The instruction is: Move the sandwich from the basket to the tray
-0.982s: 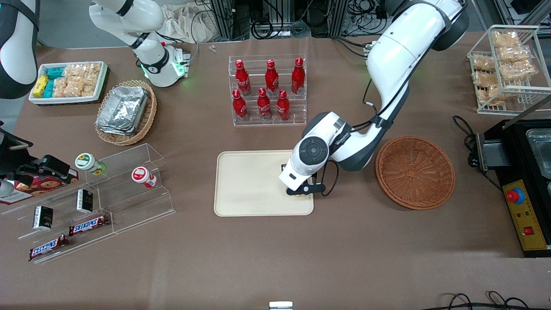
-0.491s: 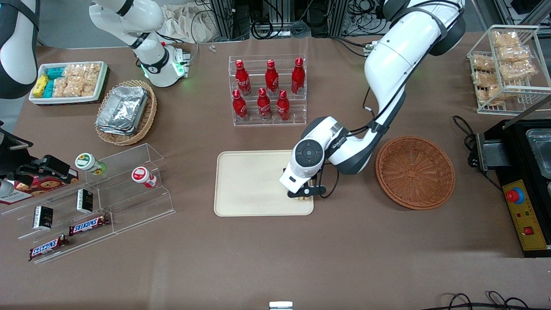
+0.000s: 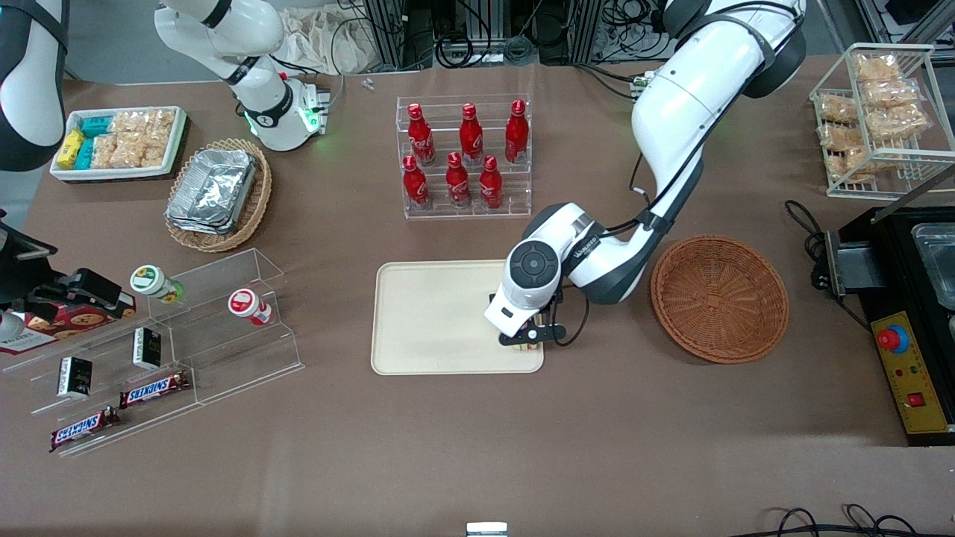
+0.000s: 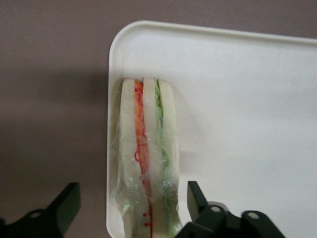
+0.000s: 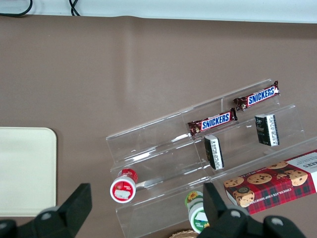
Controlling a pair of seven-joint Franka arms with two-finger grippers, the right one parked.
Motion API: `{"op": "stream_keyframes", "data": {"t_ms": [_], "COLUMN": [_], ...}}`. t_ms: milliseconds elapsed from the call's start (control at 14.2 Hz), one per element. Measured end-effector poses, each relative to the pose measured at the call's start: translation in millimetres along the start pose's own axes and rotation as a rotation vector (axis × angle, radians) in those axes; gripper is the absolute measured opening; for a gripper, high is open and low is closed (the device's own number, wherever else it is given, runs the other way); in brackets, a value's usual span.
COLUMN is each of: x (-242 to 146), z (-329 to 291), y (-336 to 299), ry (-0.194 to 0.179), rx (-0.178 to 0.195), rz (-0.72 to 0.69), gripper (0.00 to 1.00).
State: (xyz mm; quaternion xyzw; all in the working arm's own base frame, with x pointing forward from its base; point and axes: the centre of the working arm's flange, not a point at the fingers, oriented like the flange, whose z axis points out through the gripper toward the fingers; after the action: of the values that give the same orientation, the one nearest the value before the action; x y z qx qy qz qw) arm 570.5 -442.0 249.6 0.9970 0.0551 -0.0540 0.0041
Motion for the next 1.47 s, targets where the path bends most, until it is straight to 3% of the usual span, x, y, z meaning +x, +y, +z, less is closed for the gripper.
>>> {"op": "stream_keyframes", "data": {"t_ms": [211, 351, 491, 561, 842, 1474], "x": [8, 16, 25, 28, 43, 83], "z": [-41, -86, -139, -163, -217, -257], "y": [-3, -28, -73, -95, -172, -352], "ry": [0.041, 0.042, 0.026, 0.015, -0.033, -0.068], "rx": [-0.013, 0.032, 0.081, 0.087, 0.091, 0.075], "rz": [-0.013, -0.048, -0.051, -0.039, 0.025, 0.206], "gripper": [1.00, 1.00, 1.00, 1.00, 1.00, 1.00]}}
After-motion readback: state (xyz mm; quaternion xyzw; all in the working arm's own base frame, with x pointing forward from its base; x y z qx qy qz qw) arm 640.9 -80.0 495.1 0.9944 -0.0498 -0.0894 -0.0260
